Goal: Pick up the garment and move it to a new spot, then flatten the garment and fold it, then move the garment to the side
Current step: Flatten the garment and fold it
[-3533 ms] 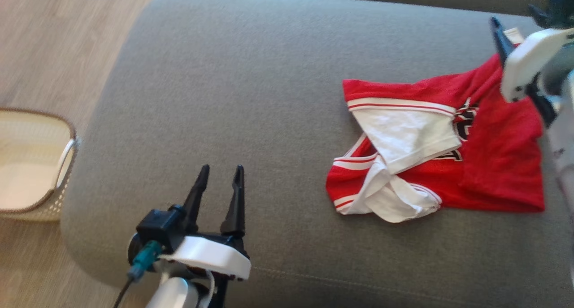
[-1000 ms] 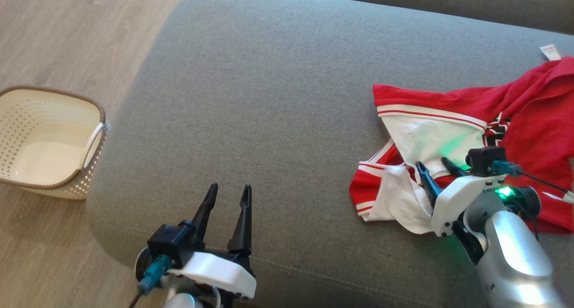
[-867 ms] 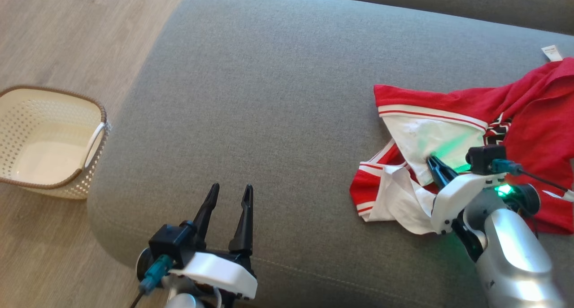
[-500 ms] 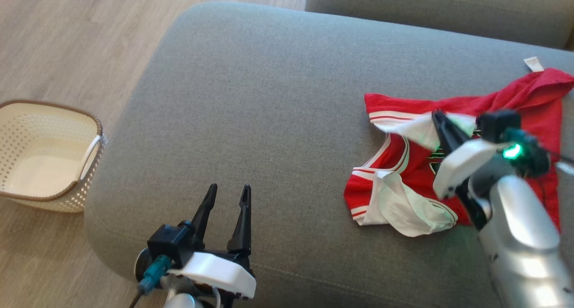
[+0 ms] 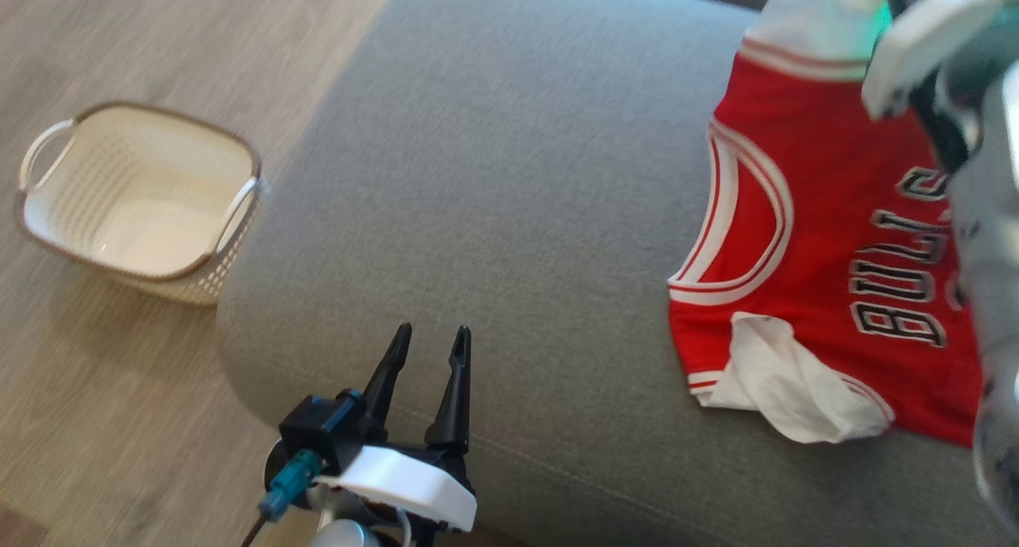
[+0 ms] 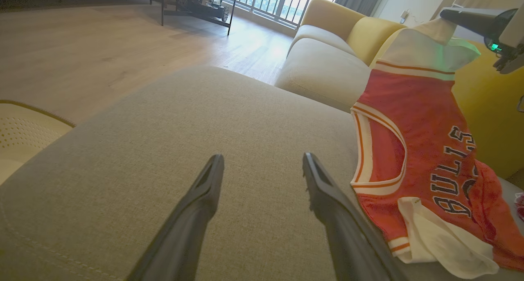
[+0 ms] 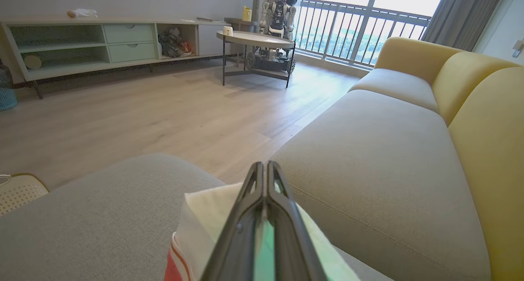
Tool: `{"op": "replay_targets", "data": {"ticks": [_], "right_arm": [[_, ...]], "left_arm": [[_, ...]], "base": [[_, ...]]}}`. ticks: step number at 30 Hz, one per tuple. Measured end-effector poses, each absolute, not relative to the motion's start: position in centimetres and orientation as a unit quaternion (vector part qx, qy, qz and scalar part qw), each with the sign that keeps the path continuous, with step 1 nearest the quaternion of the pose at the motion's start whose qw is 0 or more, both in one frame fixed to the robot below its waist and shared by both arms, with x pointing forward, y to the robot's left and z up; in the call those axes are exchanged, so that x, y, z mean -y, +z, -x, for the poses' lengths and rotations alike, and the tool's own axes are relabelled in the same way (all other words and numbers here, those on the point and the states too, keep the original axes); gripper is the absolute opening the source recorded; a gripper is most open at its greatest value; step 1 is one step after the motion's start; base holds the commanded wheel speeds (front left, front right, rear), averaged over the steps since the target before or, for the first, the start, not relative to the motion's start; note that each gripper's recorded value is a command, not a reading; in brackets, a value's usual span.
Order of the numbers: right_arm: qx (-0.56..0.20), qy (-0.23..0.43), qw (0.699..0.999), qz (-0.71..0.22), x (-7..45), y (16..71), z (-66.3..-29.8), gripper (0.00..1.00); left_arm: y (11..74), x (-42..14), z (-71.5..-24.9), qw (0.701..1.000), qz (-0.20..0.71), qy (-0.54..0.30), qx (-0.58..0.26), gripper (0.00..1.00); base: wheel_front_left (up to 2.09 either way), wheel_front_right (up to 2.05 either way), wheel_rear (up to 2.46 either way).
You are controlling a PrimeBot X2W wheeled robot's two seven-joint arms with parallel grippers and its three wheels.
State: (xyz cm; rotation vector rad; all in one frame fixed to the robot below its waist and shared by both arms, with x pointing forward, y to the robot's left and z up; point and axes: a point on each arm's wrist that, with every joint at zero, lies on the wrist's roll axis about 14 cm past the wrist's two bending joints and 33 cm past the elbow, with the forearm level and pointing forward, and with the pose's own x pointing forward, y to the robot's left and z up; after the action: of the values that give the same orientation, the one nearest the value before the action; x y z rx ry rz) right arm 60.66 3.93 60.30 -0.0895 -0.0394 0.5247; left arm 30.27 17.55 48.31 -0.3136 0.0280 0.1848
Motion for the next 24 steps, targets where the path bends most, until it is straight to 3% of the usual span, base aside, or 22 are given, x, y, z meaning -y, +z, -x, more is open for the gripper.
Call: {"op": "replay_targets", "data": {"ticks": [8,15,24], "right_arm": [[-0.065,0.262,0.956,0.115,-4.5,55.0,-62.2,1.00],[-0.019,0.253,0.961,0.106,-2.9,56.9,-60.9,1.00],[-0.002,0.204,0.977,0.059,3.1,55.7,-56.6,1.00]], "left_arm": [[47.9,-18.5,-30.2,0.980,0.156,0.119,-0.023,1.00],[48.5,-18.1,-30.5,0.982,0.158,0.102,-0.009,1.00],[50.6,-17.2,-32.6,0.986,0.151,0.058,0.028,1.00]], "base": [[0.00,0.00,0.00],[0.00,0.00,0.00],[0.00,0.00,0.00]]}}
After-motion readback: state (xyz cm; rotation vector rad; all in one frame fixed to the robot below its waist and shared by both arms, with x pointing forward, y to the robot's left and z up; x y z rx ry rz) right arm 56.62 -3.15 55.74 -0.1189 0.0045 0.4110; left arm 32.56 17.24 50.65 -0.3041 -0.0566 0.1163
